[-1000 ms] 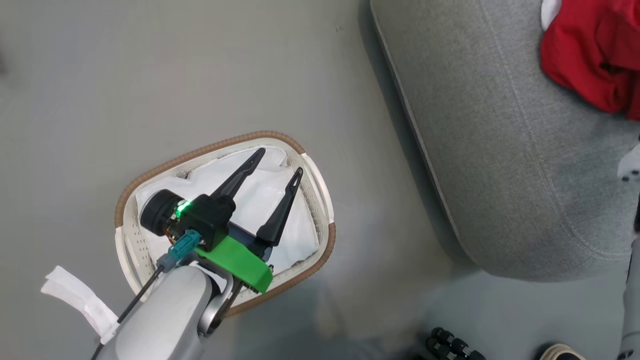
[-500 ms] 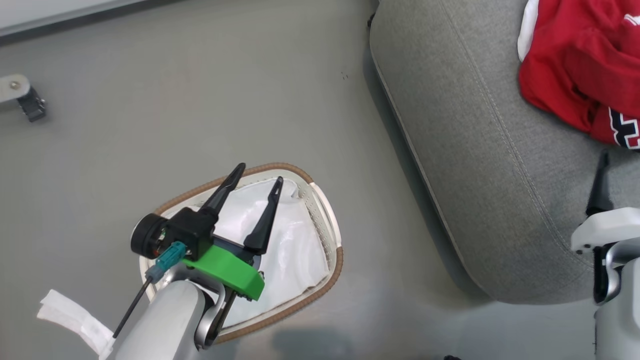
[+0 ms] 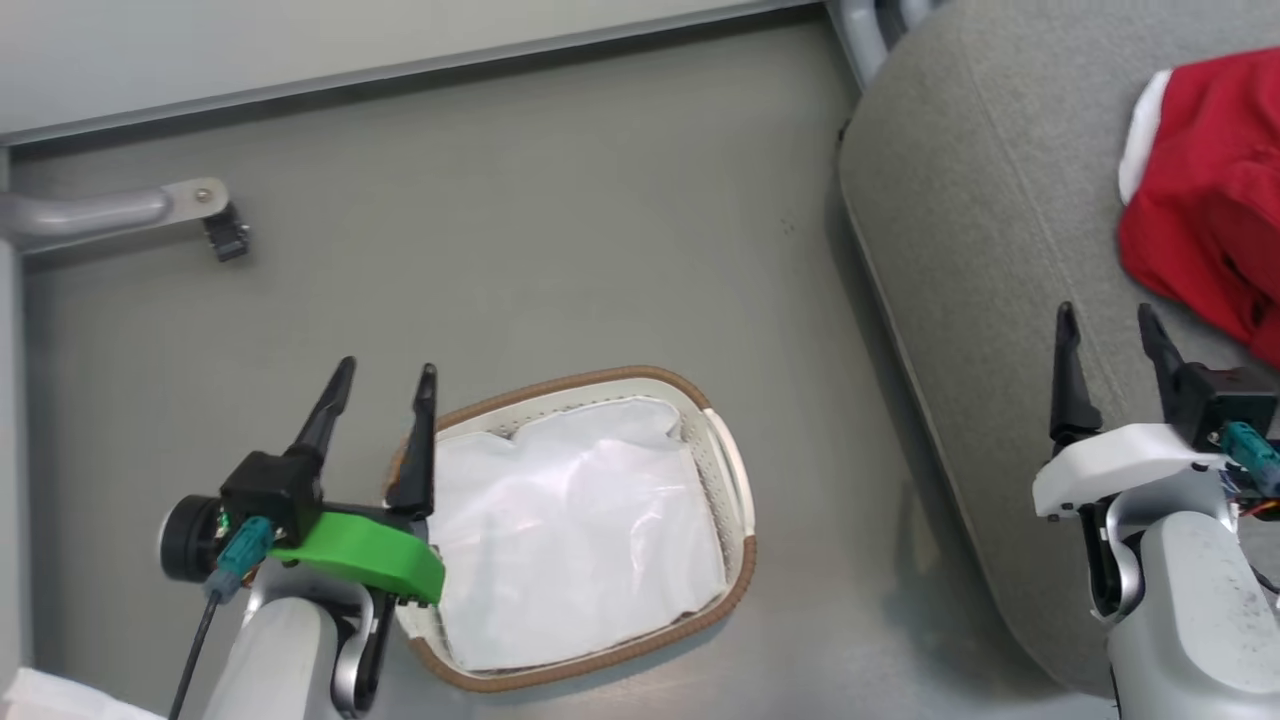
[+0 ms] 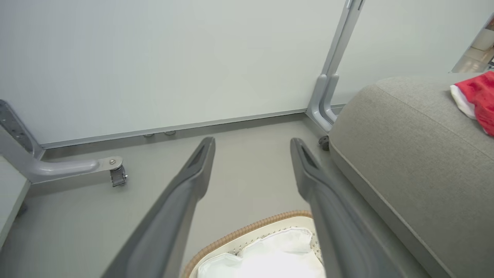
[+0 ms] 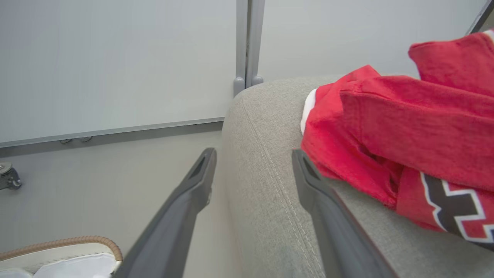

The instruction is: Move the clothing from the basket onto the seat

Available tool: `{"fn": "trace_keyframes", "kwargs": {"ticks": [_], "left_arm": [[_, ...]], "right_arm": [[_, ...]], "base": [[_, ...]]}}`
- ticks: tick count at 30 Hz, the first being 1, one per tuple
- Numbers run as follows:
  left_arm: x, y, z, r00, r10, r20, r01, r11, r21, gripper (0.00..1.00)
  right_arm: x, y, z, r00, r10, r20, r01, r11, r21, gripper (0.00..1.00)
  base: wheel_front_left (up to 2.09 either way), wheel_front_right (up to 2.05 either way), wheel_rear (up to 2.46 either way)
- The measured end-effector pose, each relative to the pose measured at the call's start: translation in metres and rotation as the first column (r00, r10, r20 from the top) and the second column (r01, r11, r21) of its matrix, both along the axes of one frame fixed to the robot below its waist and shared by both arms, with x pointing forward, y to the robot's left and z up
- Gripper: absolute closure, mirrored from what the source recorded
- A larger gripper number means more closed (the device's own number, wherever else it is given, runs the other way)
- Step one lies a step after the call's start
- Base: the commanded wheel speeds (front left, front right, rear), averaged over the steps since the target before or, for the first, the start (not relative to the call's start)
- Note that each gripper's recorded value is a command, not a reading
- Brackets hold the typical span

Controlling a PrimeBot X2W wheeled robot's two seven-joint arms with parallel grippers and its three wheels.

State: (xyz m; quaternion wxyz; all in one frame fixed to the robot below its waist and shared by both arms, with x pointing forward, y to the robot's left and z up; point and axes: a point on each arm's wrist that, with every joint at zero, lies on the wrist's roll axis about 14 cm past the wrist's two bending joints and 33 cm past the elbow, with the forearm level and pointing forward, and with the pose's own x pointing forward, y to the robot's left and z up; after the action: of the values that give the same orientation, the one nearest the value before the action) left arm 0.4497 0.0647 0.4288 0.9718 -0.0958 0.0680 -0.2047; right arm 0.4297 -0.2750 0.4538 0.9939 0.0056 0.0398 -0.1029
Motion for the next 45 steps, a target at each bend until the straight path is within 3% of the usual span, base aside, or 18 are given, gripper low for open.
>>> {"fn": "trace_keyframes", "kwargs": {"ticks": [15,27,42,43,45], "left_arm": [[-0.027,0.105,0.015,0.948,0.317,0.033,-0.318,0.945,0.079,0.0],[-0.06,0.119,0.018,0.931,0.365,0.032,-0.366,0.927,0.087,0.0],[-0.083,0.112,0.01,0.928,0.37,-0.031,-0.37,0.929,0.005,0.0],[-0.086,0.108,0.006,0.933,0.357,-0.041,-0.357,0.934,0.021,1.0],[-0.089,0.106,0.0,0.933,0.355,-0.061,-0.354,0.935,0.022,1.0]], "right_arm": [[0.027,0.098,0.031,0.959,0.264,0.101,-0.27,0.961,0.053,0.0],[-0.003,0.113,0.029,0.949,0.303,0.091,-0.31,0.948,0.068,0.0],[-0.027,0.114,0.017,0.951,0.303,0.058,-0.307,0.947,0.091,0.0],[-0.028,0.115,0.016,0.951,0.304,0.054,-0.308,0.947,0.091,1.0],[-0.031,0.116,0.009,0.952,0.304,0.035,-0.306,0.947,0.101,1.0]], "base": [[0.0,0.0,0.0],[0.0,0.0,0.0],[0.0,0.0,0.0],[0.0,0.0,0.0],[0.0,0.0,0.0]]}}
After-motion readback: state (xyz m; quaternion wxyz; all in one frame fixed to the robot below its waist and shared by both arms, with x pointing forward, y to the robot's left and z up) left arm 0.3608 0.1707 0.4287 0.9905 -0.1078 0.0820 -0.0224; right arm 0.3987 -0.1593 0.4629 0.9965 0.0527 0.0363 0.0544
